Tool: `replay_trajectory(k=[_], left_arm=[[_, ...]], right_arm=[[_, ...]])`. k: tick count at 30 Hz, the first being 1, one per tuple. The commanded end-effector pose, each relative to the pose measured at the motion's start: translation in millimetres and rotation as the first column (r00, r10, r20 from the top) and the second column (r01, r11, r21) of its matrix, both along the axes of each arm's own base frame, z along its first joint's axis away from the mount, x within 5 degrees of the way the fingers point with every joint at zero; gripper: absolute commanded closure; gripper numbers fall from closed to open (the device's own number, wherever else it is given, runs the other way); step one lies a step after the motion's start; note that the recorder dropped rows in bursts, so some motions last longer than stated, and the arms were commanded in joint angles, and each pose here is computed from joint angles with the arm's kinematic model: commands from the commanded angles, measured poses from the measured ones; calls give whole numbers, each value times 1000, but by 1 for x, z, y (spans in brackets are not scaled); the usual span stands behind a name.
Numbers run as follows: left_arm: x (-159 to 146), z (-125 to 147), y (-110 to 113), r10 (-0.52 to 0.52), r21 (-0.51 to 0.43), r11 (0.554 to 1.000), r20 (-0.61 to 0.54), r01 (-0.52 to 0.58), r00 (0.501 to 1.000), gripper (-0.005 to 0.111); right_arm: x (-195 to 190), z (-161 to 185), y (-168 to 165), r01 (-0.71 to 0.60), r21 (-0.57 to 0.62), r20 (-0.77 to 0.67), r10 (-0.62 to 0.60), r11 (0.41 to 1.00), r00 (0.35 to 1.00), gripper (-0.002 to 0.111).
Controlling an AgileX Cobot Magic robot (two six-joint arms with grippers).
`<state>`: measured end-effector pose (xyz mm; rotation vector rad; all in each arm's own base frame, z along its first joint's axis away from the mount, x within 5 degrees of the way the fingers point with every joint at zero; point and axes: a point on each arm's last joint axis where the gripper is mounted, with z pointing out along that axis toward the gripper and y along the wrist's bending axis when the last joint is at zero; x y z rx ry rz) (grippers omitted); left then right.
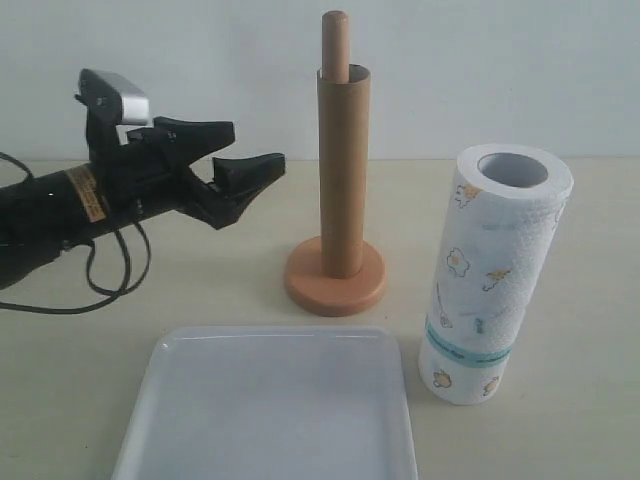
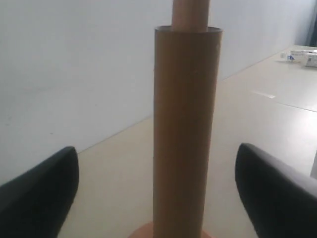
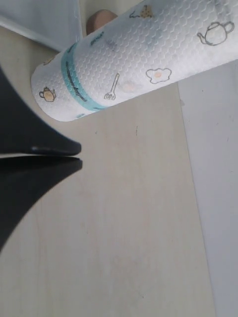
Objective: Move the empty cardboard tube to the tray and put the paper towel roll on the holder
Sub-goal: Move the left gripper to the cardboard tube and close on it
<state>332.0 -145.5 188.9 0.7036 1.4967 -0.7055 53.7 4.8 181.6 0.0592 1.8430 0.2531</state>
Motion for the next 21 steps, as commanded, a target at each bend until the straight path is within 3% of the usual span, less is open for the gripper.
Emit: replay_trajectory(k=[1, 14, 21], left_arm=[[9, -6, -18, 2, -21, 1000, -10, -2, 1000, 26], [32, -49, -32, 20, 2, 1000, -58, -20, 998, 26], [30, -59, -40, -38, -24, 999, -36, 38, 999, 26]], right_arm=[[0, 1, 0, -3, -3, 10, 3, 1000, 1000, 108], [0, 1, 0, -3, -3, 10, 3, 1000, 1000, 108], [0, 1, 0, -3, -3, 10, 3, 1000, 1000, 108]])
